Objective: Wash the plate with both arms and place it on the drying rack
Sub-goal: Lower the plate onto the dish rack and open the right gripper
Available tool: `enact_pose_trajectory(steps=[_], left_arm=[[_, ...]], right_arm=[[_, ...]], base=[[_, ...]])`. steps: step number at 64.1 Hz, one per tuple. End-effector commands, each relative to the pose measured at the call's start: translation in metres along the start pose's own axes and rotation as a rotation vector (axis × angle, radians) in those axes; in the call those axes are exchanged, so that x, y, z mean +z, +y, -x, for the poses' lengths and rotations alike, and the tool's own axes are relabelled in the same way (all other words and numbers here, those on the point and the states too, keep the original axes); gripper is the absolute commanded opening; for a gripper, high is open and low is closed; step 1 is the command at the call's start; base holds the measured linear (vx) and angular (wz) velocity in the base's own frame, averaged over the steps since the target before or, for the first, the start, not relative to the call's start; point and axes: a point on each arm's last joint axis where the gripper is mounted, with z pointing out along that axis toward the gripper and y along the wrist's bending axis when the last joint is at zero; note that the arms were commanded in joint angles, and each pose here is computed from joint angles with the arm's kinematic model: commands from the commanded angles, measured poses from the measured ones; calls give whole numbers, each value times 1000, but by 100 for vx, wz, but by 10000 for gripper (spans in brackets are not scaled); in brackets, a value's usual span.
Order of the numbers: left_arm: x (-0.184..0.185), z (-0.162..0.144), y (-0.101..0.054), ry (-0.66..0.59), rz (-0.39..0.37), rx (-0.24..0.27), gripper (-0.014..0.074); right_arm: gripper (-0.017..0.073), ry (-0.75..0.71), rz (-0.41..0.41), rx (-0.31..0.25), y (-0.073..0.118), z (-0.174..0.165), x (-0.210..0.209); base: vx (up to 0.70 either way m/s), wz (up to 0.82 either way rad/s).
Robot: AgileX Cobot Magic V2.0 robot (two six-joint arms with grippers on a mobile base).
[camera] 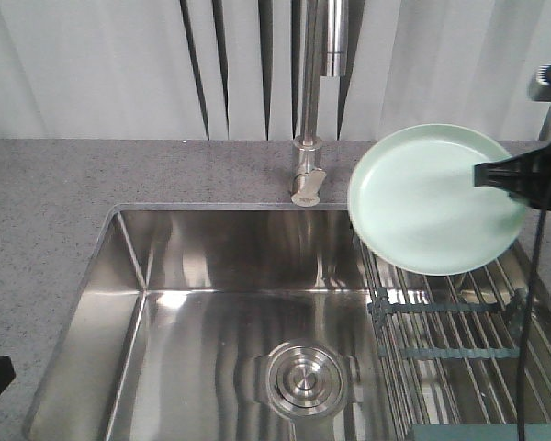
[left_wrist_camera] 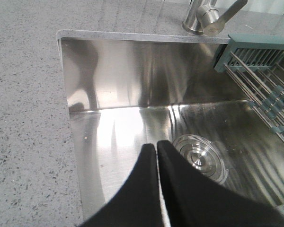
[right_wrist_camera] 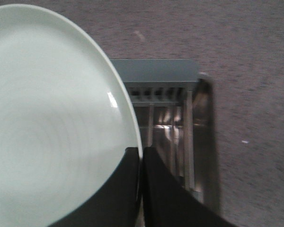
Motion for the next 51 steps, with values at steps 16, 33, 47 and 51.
enact_pose_trajectory(steps=[16,33,47,51], left_arm=[[-3,13,-2,-74,-1,-29,-6],[-3,13,-2,-74,-1,-29,-6],[-3,13,-2,-74,-1,-29,-6],[-3,13,-2,-74,-1,-29,-6]], right_arm=[[6,-14,-133,-45,-42,9,6],[6,131,-101,-93,-37,-3,62],[6,212,-81,-124,-30,-14,92],[6,227,-82,-139,-29,-16,97]], base=[[0,0],[0,0],[0,0],[0,0]])
